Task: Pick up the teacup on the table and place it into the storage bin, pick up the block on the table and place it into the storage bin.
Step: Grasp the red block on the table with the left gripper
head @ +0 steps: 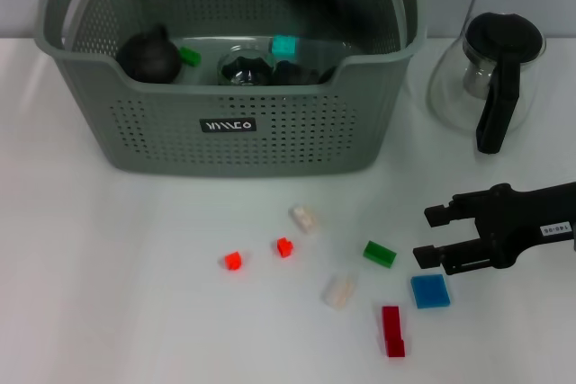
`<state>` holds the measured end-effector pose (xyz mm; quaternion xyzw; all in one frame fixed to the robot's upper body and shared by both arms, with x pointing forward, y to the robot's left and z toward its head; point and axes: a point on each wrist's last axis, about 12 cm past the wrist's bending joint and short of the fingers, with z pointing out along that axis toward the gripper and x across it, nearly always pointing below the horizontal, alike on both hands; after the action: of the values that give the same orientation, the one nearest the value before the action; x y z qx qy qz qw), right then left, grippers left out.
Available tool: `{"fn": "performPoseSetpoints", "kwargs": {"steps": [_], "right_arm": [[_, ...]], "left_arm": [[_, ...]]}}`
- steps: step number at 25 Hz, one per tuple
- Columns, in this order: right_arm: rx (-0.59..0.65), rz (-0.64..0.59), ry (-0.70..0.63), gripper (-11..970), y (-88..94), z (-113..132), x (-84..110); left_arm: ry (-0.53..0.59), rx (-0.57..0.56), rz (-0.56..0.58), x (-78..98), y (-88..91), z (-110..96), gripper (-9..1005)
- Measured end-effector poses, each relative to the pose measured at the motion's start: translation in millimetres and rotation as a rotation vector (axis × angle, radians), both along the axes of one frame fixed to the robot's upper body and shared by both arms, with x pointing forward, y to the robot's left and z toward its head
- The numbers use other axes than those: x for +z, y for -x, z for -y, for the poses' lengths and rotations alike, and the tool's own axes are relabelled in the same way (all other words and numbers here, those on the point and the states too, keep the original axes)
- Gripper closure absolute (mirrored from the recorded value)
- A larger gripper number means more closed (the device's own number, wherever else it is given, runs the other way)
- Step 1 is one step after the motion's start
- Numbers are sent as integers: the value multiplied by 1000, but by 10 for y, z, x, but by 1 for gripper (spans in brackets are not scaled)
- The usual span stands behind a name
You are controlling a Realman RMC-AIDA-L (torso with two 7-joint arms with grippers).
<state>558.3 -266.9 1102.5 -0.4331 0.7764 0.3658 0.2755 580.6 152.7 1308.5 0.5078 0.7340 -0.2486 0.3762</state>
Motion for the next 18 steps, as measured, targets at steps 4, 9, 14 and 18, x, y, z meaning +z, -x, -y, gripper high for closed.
{"fn": "performPoseSetpoints", "kwargs": {"steps": [4,9,14,18], "right_arm": [[2,4,1,164,-14,-9,12],[-1,7,1,163,-22,-20,9],[1,6,-1,163,-18,-36,1],[4,2,2,163,-8,-46,-14]], "left_arm": [[-245,-283,-49,-417,683,169,93],[-402,-261,-52,-737,886,249,49],[-571,-70,-114,-1181,741,342,59],[-637,83,-164,-1410,552,355,66]]}}
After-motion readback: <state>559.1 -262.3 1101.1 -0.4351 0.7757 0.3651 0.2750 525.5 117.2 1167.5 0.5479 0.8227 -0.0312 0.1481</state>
